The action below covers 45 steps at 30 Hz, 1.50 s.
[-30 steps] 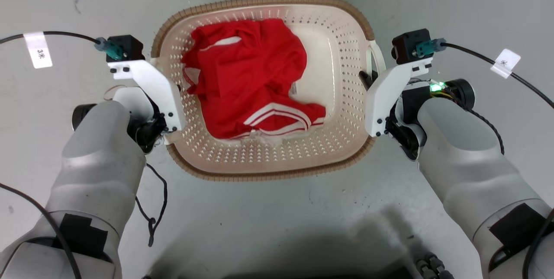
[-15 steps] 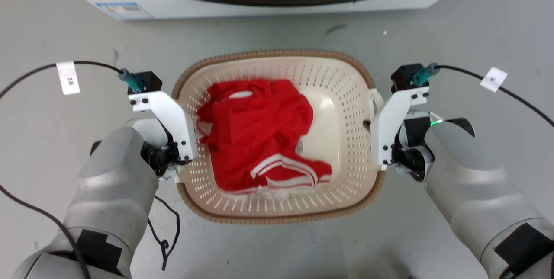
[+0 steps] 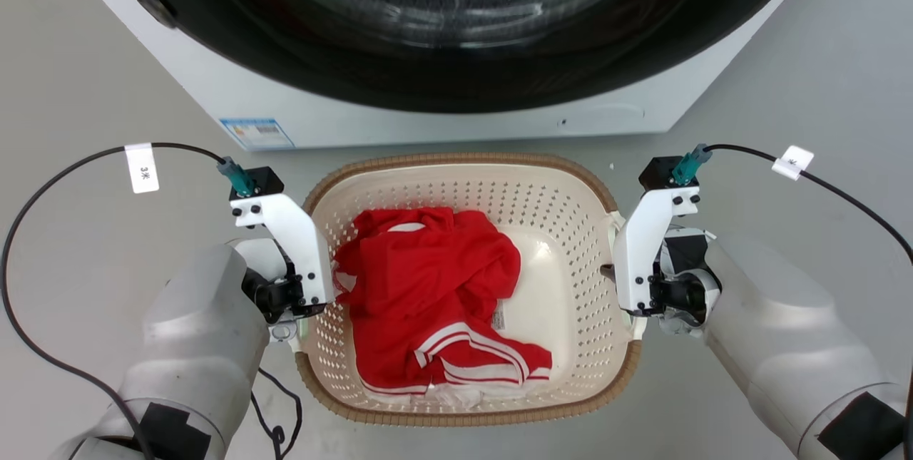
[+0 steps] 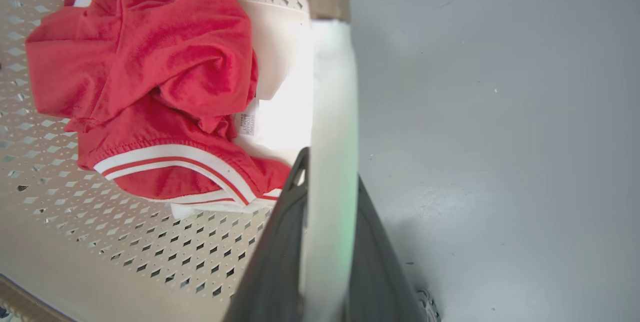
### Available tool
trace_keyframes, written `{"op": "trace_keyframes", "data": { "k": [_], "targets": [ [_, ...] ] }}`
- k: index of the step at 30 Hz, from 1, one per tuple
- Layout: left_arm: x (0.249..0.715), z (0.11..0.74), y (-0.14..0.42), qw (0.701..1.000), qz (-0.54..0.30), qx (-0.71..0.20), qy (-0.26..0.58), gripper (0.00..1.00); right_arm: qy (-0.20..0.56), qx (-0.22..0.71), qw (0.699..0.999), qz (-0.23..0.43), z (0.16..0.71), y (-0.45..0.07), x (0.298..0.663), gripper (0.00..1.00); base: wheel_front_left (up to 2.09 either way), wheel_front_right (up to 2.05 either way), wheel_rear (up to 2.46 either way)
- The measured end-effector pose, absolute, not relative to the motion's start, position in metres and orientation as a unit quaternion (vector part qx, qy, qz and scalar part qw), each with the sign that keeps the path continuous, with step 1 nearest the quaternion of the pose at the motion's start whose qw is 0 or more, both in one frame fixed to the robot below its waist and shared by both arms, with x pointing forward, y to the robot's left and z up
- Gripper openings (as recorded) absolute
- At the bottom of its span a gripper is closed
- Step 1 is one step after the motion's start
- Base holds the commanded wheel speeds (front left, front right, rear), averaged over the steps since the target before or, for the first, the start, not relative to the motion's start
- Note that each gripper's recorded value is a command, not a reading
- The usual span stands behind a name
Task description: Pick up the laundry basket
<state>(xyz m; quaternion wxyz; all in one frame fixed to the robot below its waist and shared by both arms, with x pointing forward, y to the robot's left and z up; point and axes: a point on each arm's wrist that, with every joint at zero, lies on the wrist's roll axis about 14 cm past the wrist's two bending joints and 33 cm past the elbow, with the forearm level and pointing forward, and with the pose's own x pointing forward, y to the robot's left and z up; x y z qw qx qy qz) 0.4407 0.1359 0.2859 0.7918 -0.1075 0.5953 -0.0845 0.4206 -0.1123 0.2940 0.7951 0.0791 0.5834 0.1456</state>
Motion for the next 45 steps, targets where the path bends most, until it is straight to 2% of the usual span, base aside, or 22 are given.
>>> {"op": "trace_keyframes", "data": {
  "k": [6,21,33,45],
  "targets": [
    [0.436,0.317,0.135,0.804,-0.092,-0.101,0.579,0.00,0.572,0.078,0.803,0.146,0.322,-0.114,0.415,0.00,0.00,0.00,0.00],
    [0.393,0.357,0.130,0.812,-0.101,-0.102,0.566,0.00,0.584,0.079,0.796,0.140,0.362,-0.121,0.374,0.00,0.00,0.00,0.00],
    [0.363,0.368,0.132,0.816,-0.101,-0.099,0.561,0.00,0.589,0.080,0.792,0.141,0.369,-0.119,0.341,0.00,0.00,0.00,0.00],
    [0.351,0.368,0.130,0.813,-0.102,-0.106,0.563,0.00,0.594,0.082,0.788,0.140,0.371,-0.120,0.332,0.00,0.00,0.00,0.00]
  ]
}}
